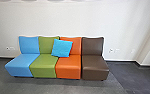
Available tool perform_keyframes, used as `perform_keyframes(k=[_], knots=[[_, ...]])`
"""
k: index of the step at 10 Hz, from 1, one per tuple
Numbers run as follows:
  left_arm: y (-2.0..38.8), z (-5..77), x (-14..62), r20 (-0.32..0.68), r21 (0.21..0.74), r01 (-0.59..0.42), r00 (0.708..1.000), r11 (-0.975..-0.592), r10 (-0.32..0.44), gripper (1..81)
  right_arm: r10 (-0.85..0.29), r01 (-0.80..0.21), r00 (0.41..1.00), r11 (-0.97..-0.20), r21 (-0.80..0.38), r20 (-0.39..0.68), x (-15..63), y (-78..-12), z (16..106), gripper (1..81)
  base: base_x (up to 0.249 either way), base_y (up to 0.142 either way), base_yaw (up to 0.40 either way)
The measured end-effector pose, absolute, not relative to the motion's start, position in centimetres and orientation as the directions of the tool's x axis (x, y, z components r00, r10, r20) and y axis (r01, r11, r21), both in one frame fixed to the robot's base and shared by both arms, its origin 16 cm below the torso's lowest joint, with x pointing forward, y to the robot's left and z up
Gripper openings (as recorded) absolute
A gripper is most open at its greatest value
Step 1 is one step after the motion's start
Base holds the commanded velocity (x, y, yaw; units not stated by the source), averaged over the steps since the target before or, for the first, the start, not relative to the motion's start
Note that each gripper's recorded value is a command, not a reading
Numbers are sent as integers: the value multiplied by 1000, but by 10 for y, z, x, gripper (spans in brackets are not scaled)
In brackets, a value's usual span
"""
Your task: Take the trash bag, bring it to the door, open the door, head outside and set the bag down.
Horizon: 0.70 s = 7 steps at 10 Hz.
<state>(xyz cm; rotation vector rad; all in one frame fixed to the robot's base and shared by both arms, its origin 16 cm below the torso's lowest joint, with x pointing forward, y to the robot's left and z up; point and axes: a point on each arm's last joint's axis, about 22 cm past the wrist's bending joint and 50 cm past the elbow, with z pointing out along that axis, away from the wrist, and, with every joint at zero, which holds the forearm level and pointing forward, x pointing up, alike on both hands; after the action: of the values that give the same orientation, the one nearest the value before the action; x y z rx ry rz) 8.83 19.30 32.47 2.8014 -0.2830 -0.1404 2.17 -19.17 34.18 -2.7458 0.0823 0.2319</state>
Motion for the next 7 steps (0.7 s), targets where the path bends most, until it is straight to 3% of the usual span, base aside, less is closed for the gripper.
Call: perform_keyframes(k=[7], knots=[[188, 362, 105, 22, 313, -212, 976, -926, -216, 10, -27, -58, 996, -930, -363, -90, 26, -190, 371, 811, 0, 0, 0]])
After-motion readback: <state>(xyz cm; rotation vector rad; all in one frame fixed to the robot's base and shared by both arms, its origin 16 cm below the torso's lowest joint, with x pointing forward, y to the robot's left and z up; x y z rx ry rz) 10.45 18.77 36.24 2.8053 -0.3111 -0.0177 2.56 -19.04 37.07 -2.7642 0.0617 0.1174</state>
